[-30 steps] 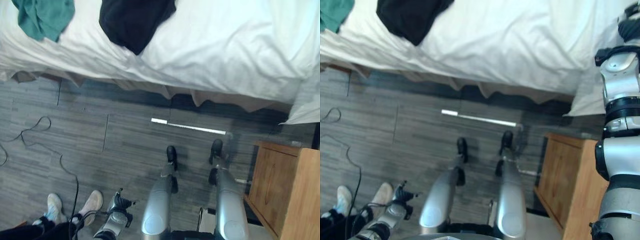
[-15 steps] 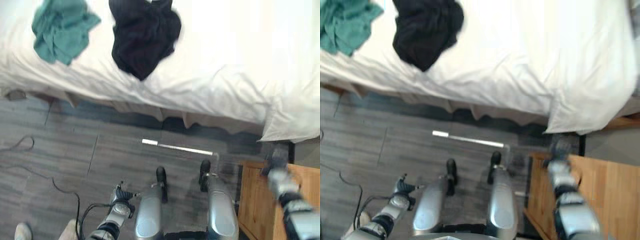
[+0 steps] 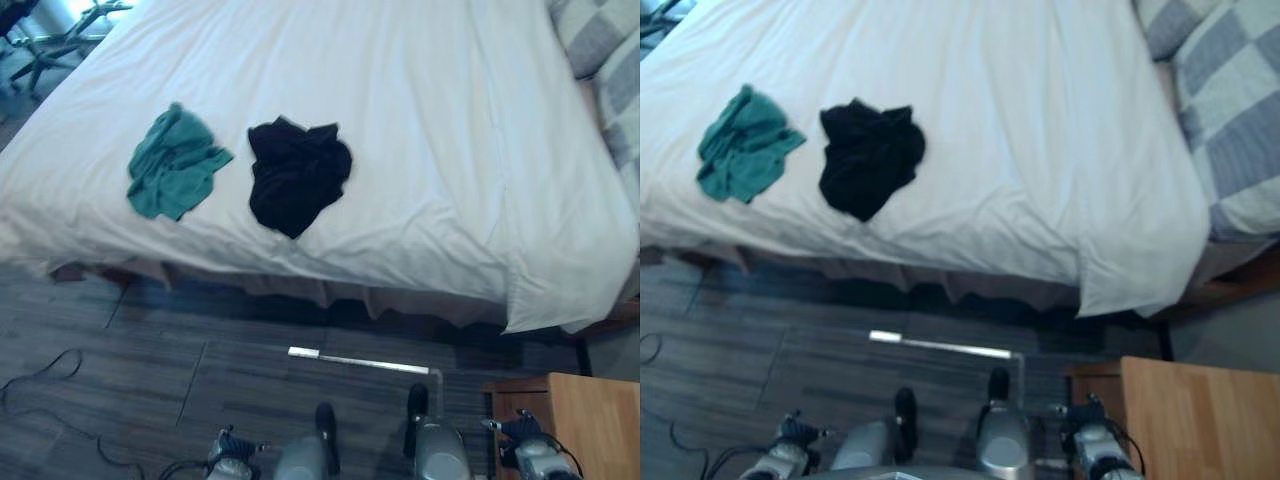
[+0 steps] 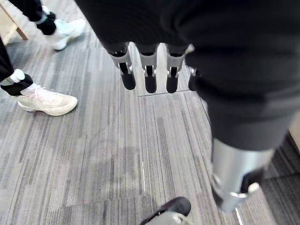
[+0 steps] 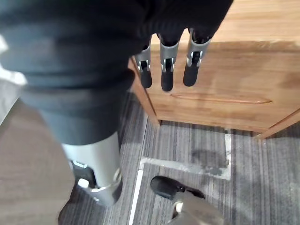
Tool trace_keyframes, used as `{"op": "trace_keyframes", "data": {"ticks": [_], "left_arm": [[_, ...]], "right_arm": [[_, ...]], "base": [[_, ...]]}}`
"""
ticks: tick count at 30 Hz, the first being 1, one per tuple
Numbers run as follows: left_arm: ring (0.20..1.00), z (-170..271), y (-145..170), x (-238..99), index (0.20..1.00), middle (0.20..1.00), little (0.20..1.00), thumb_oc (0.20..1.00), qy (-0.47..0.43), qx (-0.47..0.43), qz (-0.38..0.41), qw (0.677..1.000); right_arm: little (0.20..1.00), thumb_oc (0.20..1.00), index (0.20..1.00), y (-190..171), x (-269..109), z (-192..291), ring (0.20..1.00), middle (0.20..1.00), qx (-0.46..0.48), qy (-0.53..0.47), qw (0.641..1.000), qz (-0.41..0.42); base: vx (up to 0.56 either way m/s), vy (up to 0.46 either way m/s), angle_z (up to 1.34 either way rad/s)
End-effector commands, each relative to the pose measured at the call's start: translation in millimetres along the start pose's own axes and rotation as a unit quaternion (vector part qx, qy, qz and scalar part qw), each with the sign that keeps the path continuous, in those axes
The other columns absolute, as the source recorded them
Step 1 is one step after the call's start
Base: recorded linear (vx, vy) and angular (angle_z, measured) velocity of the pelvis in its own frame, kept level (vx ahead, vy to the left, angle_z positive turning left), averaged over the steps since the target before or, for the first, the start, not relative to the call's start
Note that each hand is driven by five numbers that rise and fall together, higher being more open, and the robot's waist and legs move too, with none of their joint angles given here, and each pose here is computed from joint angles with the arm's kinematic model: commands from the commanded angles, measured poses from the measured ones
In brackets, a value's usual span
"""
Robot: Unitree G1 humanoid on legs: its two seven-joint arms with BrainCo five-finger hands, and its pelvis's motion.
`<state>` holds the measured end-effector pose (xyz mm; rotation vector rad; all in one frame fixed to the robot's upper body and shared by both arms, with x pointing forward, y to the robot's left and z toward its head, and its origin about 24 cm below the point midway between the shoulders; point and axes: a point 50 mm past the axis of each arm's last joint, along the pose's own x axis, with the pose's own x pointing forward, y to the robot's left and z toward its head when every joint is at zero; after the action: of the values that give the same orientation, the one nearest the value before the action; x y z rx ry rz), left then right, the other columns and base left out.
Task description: Tidy up the quilt and then pick up the clothes from the bed and put them into the laundry hamper.
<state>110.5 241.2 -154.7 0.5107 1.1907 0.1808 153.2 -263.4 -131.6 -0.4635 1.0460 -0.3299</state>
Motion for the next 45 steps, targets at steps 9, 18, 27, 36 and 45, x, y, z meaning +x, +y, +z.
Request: {"op": "trace_keyframes", "data": {"ticks": [9, 18, 27, 36, 45], "left_arm": [[1.0, 6.5, 40.0, 5.9, 1.0, 1.0, 1.0, 1.0, -0.022, 0.068, 0.061, 0.996], [1.0, 26.6, 47.4, 7.7, 1.0, 1.0, 1.0, 1.0, -0.047, 0.096, 0.058, 0.993], [1.0, 50.3, 15.0, 3.4, 1.0, 1.0, 1.0, 1.0, -0.086, 0.089, 0.013, 0.992], [1.0, 65.1, 21.1, 2.0, 1.0, 1.0, 1.0, 1.0, -0.118, 0.076, 0.042, 0.989], [1.0, 56.7, 22.3, 3.1, 1.0, 1.0, 1.0, 1.0, -0.109, 0.114, 0.018, 0.987]], "right_arm": [[1.0, 1.0, 1.0, 15.9, -6.1, -13.8, 1.0, 1.0, -0.235, -0.036, 0.969, 0.062], [1.0, 1.0, 1.0, 39.8, -12.8, 10.8, 1.0, 1.0, -0.162, -0.08, 0.981, 0.077], [1.0, 1.0, 1.0, 11.3, -2.0, 25.7, 1.0, 1.0, -0.204, -0.087, 0.974, 0.038], [1.0, 1.0, 1.0, 8.3, -0.6, 52.3, 1.0, 1.0, -0.177, -0.115, 0.977, 0.016], [1.0, 1.0, 1.0, 19.6, -4.0, 38.7, 1.0, 1.0, -0.16, -0.093, 0.982, 0.045]], "base": [[0.15, 0.434, 0.25], [0.2, 0.386, 0.16], [0.38, 0.206, 0.01], [0.2, 0.339, -0.75], [0.06, 0.352, -0.18]]}}
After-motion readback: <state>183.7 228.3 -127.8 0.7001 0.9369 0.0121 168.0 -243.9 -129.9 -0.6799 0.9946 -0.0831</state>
